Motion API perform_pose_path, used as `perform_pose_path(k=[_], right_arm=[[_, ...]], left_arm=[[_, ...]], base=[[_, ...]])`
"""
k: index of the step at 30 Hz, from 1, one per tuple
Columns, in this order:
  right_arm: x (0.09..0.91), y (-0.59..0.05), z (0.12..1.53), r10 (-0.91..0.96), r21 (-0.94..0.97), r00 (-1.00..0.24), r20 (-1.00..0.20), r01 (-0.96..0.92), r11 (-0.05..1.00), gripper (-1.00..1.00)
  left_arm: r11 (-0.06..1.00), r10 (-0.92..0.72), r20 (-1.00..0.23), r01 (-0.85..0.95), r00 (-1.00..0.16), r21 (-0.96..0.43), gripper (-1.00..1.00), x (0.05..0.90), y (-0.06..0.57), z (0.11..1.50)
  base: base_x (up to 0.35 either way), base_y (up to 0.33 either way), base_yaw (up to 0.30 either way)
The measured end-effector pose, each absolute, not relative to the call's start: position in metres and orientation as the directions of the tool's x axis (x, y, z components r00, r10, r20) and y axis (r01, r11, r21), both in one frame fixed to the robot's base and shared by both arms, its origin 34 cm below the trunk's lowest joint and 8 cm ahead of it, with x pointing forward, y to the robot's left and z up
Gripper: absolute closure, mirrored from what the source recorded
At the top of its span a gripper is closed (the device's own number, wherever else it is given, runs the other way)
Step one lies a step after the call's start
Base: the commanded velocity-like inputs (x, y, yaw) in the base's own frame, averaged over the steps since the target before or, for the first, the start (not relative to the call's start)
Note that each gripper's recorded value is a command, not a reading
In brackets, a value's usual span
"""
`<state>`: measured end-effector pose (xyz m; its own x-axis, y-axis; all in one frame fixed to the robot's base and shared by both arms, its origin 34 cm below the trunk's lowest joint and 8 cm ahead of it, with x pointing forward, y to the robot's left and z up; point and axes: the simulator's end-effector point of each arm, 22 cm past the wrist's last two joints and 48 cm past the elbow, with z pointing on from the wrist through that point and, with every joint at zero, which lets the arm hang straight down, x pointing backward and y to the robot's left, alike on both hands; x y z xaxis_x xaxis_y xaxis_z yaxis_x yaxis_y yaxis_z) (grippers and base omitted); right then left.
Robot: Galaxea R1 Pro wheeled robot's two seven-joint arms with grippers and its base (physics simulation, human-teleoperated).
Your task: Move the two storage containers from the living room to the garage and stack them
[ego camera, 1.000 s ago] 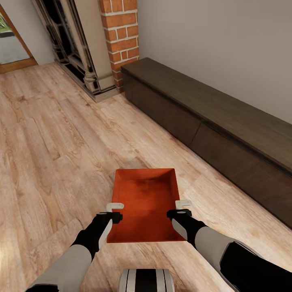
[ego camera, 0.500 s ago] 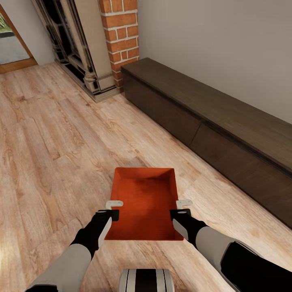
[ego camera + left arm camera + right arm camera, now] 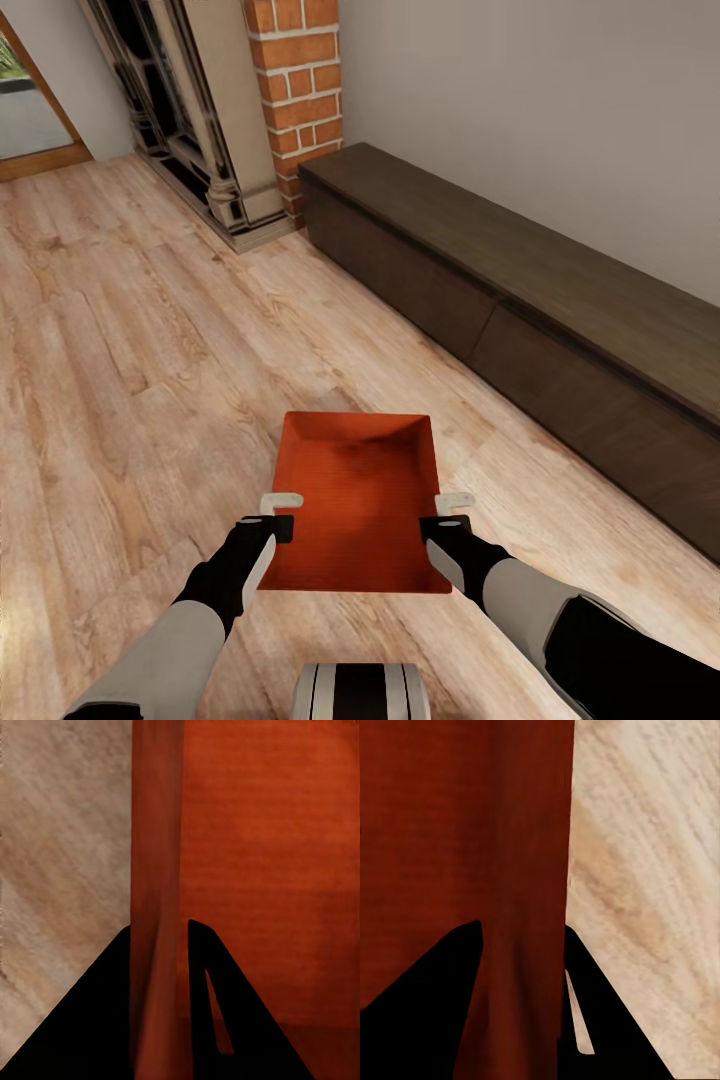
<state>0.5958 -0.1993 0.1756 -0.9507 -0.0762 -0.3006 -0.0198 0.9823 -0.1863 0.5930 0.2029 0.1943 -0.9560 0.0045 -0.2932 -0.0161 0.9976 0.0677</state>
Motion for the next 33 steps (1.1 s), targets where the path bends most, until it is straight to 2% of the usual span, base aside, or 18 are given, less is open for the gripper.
perform_pose_path(k=[33], right_arm=[[0.61,-0.199,0.246,-0.074,-0.186,-0.952,-0.297,-0.019,0.982,1.0]], left_arm=[[0.998,0.007,-0.29,-0.013,-0.957,0.068,1.0,0.608,0.203,0.265]], base=[[0.0,0.0,0.0]])
